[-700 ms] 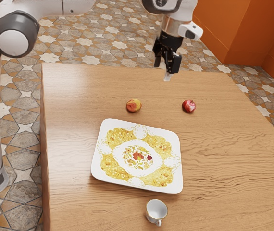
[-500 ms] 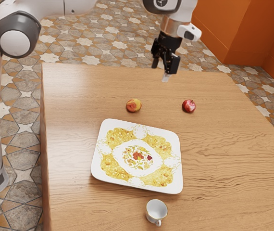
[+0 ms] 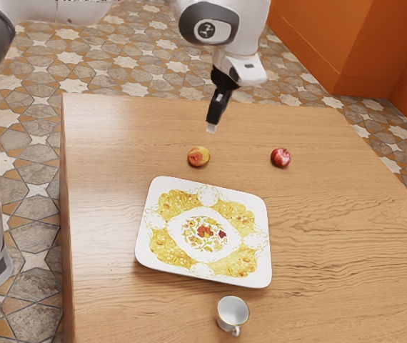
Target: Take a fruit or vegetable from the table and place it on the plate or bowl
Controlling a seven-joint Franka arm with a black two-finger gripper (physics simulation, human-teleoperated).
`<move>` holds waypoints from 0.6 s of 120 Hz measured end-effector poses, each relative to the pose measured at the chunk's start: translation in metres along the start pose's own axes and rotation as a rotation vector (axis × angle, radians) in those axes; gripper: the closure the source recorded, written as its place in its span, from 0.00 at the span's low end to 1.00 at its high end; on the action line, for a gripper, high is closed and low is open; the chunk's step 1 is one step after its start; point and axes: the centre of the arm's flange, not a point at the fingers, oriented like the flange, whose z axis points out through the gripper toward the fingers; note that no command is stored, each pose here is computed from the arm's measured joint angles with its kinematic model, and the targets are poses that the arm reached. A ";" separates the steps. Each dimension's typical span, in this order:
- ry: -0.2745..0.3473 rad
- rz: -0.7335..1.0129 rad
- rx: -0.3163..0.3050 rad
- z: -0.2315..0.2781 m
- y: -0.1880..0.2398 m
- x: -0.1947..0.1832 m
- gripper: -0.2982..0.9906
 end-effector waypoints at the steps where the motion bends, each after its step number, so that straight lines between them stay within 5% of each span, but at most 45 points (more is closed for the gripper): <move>1: 0.004 0.011 0.001 0.002 0.001 -0.001 0.24; 20: 0.081 0.190 0.042 0.025 0.003 -0.016 0.24; 46: 0.146 0.235 0.048 0.051 -0.064 -0.069 0.24; 72: 0.170 0.365 0.071 0.074 -0.076 -0.069 0.25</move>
